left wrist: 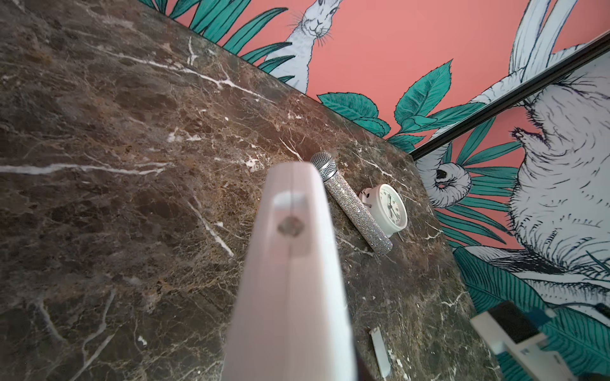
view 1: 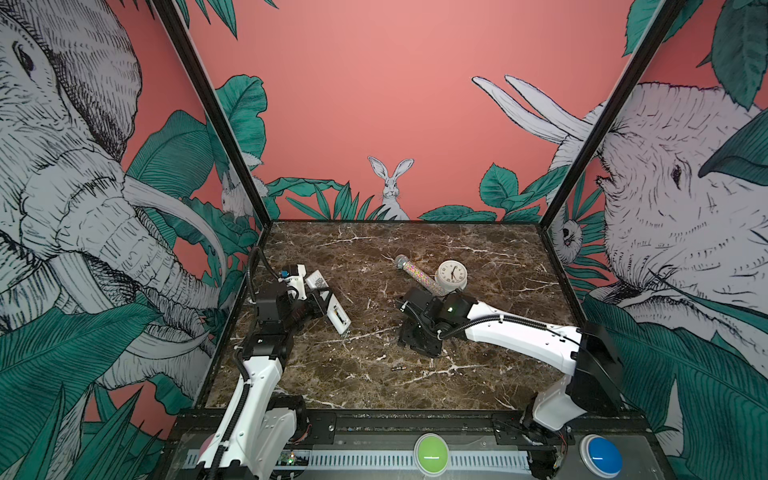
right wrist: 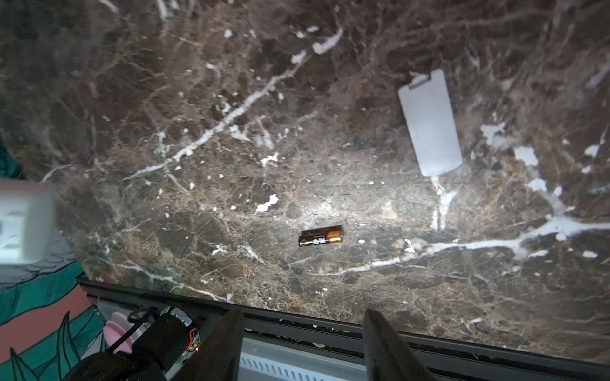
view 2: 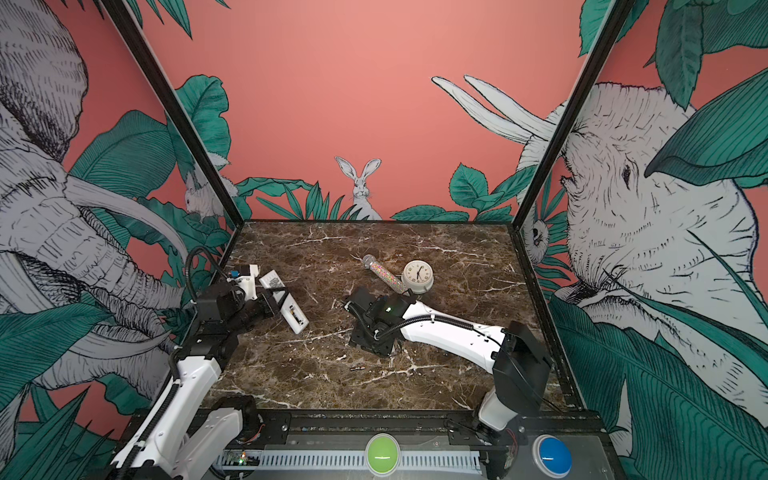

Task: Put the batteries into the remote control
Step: 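Lower the right gripper over the AA battery on the table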

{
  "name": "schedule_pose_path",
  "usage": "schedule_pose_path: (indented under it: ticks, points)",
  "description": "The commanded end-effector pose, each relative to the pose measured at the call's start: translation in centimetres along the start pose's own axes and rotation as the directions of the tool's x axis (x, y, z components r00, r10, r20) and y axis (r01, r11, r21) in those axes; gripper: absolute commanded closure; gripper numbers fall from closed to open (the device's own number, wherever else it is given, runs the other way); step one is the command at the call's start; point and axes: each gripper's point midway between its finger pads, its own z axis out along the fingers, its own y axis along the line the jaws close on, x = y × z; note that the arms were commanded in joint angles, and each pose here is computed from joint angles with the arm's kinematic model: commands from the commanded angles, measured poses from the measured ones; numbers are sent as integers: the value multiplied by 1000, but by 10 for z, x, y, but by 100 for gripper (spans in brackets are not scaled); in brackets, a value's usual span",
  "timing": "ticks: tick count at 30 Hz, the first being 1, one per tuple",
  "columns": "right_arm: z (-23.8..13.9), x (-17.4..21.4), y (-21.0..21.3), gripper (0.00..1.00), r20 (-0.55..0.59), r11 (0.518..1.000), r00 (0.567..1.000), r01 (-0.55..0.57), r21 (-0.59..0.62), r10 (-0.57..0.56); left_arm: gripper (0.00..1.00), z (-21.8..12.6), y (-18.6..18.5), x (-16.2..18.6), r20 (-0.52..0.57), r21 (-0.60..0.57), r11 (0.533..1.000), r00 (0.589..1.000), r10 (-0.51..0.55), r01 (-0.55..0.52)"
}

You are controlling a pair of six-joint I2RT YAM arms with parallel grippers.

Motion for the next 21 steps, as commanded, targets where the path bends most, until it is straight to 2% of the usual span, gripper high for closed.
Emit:
schedule_pose_path:
  ticks: [1,9,21]
  points:
    - [19,10,-5,43,-24,970,971,-235,61,237,100,-5,-7,-10,37,-9,998,998,58,-58]
    - [49,28,-9,47,-54,950,960,-263,169,276,100,-7,-10,2,27,-7,997,997,78,-78]
    - [72,25,-14,49,-35,936,952,-292,195,304,100,-6,-15,10,13,-5,994,994,109,-109]
